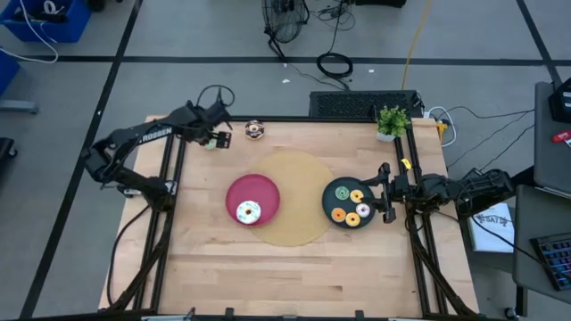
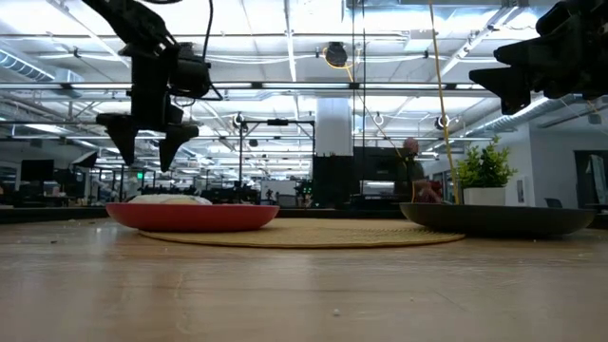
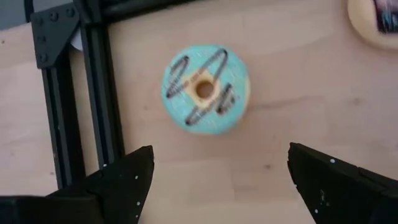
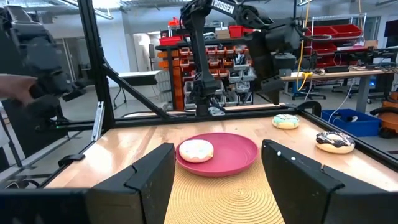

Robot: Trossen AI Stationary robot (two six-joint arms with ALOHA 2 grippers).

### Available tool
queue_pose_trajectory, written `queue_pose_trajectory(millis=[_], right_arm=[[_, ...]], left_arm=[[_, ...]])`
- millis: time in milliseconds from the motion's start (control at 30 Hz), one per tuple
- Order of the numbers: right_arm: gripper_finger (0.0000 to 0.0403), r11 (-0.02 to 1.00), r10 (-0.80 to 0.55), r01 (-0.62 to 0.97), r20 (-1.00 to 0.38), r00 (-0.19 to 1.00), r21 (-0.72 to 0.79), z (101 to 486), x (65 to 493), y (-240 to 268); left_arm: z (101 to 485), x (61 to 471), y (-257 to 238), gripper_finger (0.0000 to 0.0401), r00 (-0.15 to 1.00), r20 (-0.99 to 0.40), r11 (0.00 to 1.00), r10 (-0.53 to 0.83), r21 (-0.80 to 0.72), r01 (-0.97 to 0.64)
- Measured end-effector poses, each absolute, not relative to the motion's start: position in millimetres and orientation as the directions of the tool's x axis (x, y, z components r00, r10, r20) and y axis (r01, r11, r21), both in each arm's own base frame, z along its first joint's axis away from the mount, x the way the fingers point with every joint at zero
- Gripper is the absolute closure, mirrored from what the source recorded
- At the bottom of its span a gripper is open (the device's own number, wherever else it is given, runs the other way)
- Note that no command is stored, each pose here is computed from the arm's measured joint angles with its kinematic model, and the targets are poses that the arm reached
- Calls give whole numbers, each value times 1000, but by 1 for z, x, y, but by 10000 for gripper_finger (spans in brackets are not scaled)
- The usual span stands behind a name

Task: Pick & Place donuts
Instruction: Put the large green donut on the pink plate

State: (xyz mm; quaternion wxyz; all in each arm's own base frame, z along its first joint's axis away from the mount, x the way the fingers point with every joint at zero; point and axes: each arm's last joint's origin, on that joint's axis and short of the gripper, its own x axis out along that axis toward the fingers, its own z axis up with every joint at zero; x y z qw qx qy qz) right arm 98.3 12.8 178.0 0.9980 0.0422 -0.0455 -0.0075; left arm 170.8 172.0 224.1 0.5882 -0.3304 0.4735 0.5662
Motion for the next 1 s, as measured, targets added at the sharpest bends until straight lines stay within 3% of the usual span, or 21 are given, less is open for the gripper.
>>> queue_pose_trajectory(millis=[167,400,567,1000], right_arm=[[177,996,-19,11,90,996,85,178,98,13],[177,996,-19,11,90,996,85,178,98,13],[177,996,-19,11,90,996,85,178,98,13],[176,996,-19,11,90,996,85,178,98,13]], left_arm=[[225,160,189,36,-55,-931,79,362,89,-993],[217,152,206,36,102,-934,113,343,-67,-991],[201,147,218,36,51,-953,77,298,-30,-997],[154,154,231,36,-56,-986,121,158,75,-990]])
